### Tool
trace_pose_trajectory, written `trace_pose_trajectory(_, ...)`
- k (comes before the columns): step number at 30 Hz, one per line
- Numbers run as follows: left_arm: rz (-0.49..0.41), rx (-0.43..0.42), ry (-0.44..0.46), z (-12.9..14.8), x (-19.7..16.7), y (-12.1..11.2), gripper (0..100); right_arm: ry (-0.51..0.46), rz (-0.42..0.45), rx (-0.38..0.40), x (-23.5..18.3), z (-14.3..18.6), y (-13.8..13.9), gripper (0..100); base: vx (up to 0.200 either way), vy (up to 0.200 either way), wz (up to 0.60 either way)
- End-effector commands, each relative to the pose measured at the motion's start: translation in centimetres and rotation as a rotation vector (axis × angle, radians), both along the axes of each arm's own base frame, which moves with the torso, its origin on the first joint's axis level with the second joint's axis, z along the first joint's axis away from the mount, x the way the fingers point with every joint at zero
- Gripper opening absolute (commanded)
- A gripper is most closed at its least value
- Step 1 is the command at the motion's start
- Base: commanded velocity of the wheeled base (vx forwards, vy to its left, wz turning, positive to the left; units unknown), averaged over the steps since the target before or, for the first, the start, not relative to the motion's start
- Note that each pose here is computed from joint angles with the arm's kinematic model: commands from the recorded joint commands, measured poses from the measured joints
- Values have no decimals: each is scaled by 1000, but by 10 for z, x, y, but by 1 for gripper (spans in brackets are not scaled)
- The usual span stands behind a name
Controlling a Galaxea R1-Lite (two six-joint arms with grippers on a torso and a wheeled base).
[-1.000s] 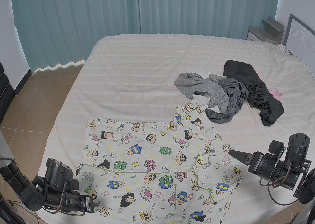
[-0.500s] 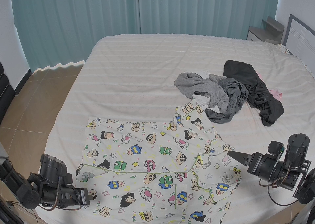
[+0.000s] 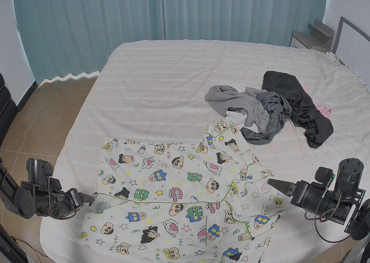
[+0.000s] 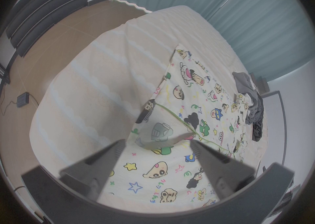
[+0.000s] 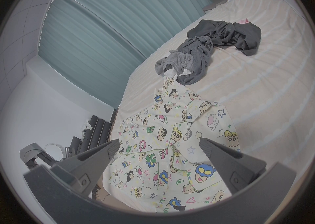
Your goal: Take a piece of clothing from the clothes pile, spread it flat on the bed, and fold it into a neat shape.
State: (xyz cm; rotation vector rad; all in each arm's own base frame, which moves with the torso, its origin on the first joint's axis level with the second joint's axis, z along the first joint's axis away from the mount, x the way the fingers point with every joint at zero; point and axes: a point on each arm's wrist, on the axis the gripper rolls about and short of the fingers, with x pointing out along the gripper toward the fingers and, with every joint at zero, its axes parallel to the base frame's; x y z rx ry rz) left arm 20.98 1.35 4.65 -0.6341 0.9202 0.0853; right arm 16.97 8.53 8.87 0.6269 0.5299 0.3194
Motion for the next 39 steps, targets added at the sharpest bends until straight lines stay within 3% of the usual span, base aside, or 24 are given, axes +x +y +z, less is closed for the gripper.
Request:
trace_pose_trajectory(1,40,-24,91,-25,17,13,100,5,0,-3,-2,-1,-1,100,0,0,0)
trace_pose_trajectory(19,13,-18,151,-44,26,12,100,5,-1,1,-2,-1,-1,100,0,0,0)
trace_pose_trajectory(20,10,-20,151,-44,26,12,0,4,-1,2,-2,-1,-1,100,0,0,0)
trace_pose_trajectory(33,1,-15,138,-34,11,8,0,4,-1,3,-1,-1,-1,100,0,0,0)
trace_pose_trajectory(39,-75,-7,87,-17,-6,-10,0,3,-1,4,-2,0,-1,100,0,0,0)
